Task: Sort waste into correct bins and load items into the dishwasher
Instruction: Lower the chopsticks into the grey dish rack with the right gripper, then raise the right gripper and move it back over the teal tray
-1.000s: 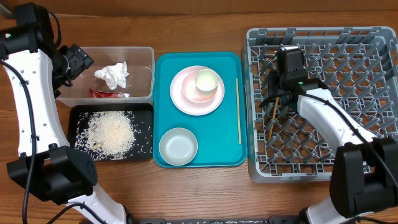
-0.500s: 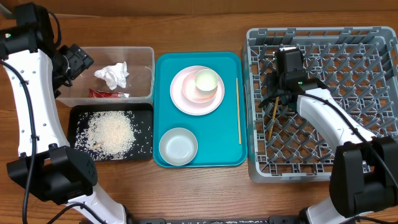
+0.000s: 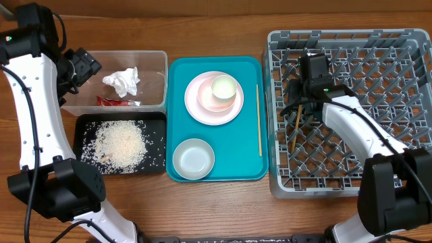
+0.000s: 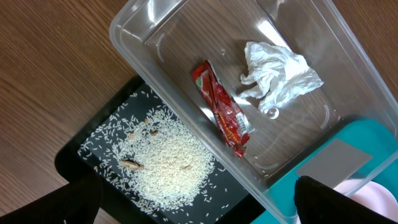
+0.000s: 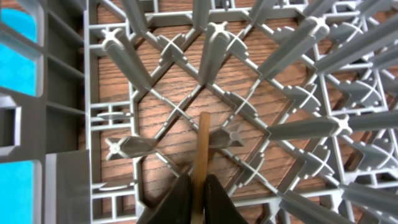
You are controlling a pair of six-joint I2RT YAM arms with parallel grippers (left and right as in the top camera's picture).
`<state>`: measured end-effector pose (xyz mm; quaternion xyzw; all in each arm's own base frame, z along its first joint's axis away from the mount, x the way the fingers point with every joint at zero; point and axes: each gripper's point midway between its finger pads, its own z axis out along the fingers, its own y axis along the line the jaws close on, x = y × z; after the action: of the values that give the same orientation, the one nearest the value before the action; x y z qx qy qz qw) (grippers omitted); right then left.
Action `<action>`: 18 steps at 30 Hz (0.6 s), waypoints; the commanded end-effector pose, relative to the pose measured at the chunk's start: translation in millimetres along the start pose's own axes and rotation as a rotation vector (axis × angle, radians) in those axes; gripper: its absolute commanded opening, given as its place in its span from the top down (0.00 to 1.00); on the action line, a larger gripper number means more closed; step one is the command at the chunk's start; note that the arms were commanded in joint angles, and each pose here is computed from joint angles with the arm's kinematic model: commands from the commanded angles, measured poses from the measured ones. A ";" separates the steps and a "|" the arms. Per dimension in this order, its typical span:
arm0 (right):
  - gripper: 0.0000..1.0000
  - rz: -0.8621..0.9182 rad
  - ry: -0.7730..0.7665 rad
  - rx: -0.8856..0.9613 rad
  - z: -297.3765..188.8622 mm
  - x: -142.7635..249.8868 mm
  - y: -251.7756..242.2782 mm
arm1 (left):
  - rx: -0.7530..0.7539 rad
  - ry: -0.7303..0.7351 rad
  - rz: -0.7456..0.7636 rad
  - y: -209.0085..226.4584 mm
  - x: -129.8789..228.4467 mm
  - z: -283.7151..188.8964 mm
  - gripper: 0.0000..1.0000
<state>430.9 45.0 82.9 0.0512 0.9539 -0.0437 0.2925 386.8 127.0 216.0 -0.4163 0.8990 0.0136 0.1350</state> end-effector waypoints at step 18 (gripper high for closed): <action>0.96 -0.011 -0.189 -0.119 -66.5 -78.9 17.3 | -0.005 -0.015 0.015 0.0 -1.6 -3.0 0.00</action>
<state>455.3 54.8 146.3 0.0485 0.9357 -0.0173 0.3491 386.8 127.0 216.2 -0.4165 0.8989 0.0135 0.1352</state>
